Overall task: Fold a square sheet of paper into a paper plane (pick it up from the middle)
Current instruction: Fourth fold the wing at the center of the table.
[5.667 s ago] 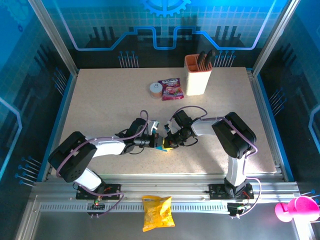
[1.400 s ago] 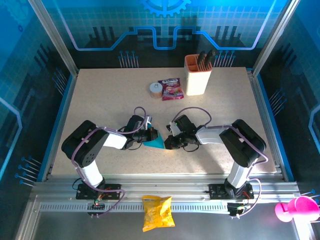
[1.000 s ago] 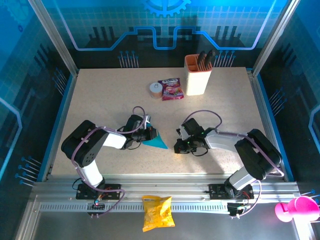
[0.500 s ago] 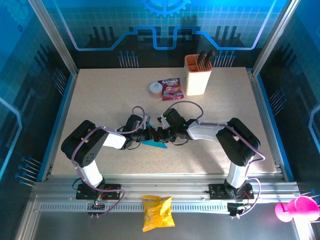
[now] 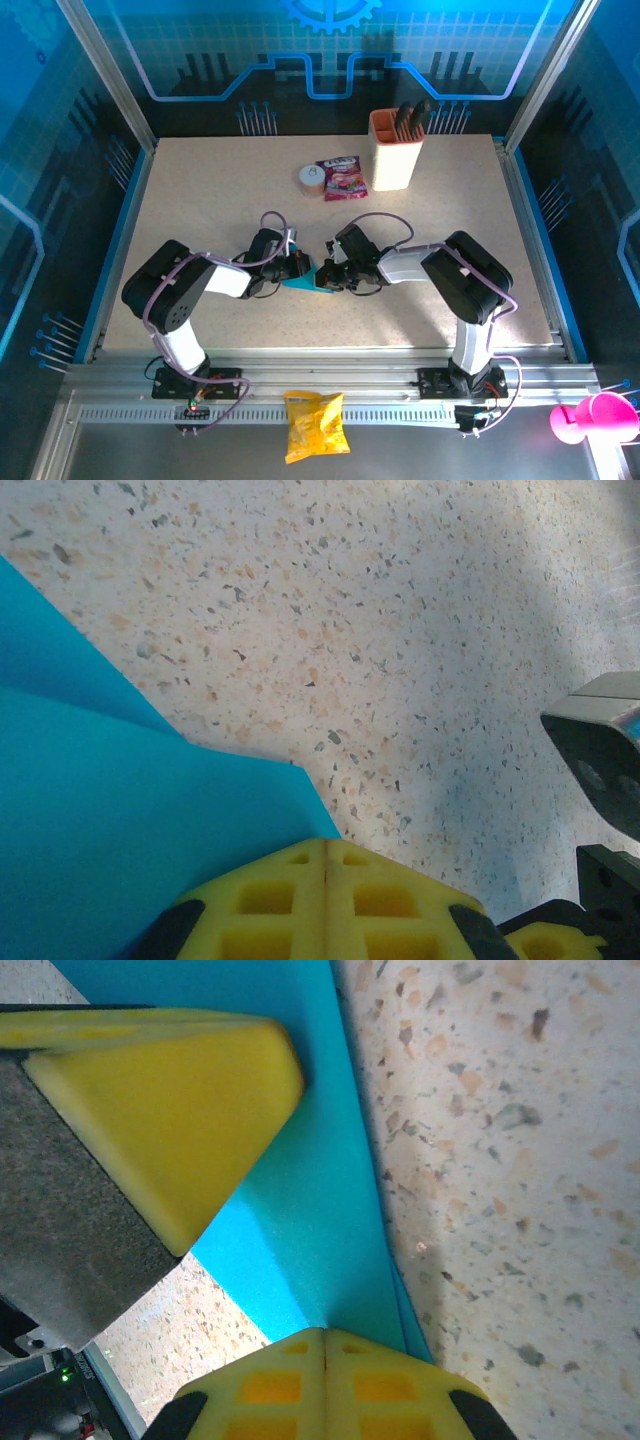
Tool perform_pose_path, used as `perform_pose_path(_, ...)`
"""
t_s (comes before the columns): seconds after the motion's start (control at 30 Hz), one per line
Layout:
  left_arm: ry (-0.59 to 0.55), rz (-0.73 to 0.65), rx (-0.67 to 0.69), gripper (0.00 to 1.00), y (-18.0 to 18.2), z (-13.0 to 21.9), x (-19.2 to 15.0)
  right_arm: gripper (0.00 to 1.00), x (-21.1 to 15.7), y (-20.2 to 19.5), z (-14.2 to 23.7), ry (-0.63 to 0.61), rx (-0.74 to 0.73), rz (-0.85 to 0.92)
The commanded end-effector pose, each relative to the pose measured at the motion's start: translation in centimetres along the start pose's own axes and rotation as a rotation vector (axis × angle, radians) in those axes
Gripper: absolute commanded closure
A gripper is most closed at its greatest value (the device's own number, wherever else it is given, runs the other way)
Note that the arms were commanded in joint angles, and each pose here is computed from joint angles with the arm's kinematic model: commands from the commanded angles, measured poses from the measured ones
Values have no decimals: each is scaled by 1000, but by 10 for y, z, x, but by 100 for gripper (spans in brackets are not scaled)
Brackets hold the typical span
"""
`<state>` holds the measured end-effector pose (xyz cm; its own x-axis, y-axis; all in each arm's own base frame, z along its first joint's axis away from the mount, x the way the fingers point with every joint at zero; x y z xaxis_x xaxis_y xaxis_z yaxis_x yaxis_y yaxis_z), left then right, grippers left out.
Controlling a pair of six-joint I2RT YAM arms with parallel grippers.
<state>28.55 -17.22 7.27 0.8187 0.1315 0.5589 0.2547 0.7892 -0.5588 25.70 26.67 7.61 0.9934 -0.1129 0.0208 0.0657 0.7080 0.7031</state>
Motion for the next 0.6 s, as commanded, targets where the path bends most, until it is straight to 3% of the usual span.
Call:
perform_pose_path(0.0, 146, 72, 119, 100, 25, -1, -36, 100, -9, -42, 0, 37, -178, -103)
perform_pose_path(0.3, 77, 204, 141, 100, 48, 7, -19, 100, -13, -78, -1, 79, -285, -250)
perform_pose_path(0.57, 44, 262, 162, 88, 59, 17, -17, 100, -16, -98, -4, 103, -344, -311)
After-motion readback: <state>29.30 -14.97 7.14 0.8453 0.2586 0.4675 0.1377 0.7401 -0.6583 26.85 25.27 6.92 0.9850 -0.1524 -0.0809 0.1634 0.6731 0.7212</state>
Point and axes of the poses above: each hand's point on the last joint's axis, 136 mm out from that joint toward the fingers, its own z axis back along the fingers, its own y axis along the line the jaws close on, x = y × z, the point moved 9 cm from there along z, back along the fingers, and after that the axes turned 9 degrees about -z, right-handed, at the moved point
